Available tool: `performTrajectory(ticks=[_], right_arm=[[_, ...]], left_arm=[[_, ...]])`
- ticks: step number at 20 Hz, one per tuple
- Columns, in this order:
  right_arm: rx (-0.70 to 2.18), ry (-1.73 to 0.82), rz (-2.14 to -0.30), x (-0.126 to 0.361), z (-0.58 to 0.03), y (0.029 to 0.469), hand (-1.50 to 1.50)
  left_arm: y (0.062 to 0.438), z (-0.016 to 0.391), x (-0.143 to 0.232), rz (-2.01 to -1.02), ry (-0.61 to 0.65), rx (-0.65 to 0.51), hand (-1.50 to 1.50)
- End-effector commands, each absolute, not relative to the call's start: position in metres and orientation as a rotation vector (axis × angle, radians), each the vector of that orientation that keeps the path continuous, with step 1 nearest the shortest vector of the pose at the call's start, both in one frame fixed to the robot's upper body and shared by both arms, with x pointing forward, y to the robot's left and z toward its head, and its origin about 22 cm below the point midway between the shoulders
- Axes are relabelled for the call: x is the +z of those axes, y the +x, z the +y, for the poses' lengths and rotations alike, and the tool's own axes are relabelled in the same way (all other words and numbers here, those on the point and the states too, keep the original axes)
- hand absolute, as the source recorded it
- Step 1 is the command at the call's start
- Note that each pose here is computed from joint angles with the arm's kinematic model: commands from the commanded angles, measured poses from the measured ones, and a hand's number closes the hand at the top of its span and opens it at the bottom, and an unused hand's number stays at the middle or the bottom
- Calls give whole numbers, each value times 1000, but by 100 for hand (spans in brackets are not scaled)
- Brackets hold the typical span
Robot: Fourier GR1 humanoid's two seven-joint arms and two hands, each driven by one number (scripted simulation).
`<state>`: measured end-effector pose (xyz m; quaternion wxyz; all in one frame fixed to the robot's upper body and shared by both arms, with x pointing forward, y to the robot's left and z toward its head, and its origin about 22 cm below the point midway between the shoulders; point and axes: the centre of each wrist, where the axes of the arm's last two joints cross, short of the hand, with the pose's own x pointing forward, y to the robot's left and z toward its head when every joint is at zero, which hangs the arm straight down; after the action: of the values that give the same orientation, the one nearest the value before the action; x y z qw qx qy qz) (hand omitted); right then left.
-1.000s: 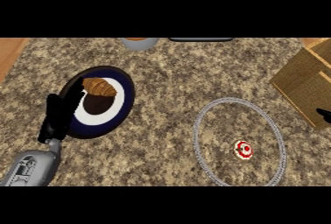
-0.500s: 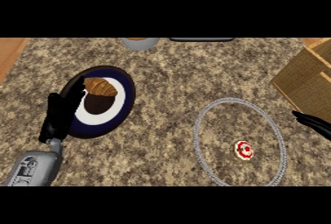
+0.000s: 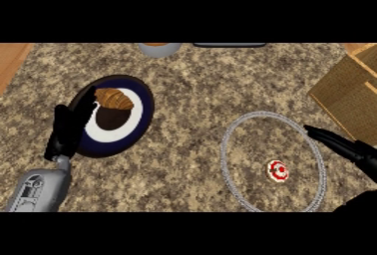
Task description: Pick the cupcake from the placemat and place it in the basket
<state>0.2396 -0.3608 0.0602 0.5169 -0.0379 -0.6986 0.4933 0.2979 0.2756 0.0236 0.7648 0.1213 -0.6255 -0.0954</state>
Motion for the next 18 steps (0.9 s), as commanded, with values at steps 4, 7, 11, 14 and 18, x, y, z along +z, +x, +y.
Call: performTrajectory(ticks=[4, 7, 11, 14, 18], right_arm=[[1186, -72, -1688, 41, -344, 258, -150], [1219, -66, -1671, 32, -324, 238, -150], [1190, -63, -1679, 24, -321, 254, -150], [1212, -62, -1671, 34, -330, 244, -150], [1230, -56, -1640, 13, -314, 246, -150]], left_arm=[[291, 283, 41, -1344, 259, -205, 0], [301, 286, 25, -1369, 272, -209, 0], [279, 283, 17, -1344, 267, -215, 0], [280, 295, 30, -1354, 273, -205, 0], [295, 269, 6, -1352, 271, -201, 0]])
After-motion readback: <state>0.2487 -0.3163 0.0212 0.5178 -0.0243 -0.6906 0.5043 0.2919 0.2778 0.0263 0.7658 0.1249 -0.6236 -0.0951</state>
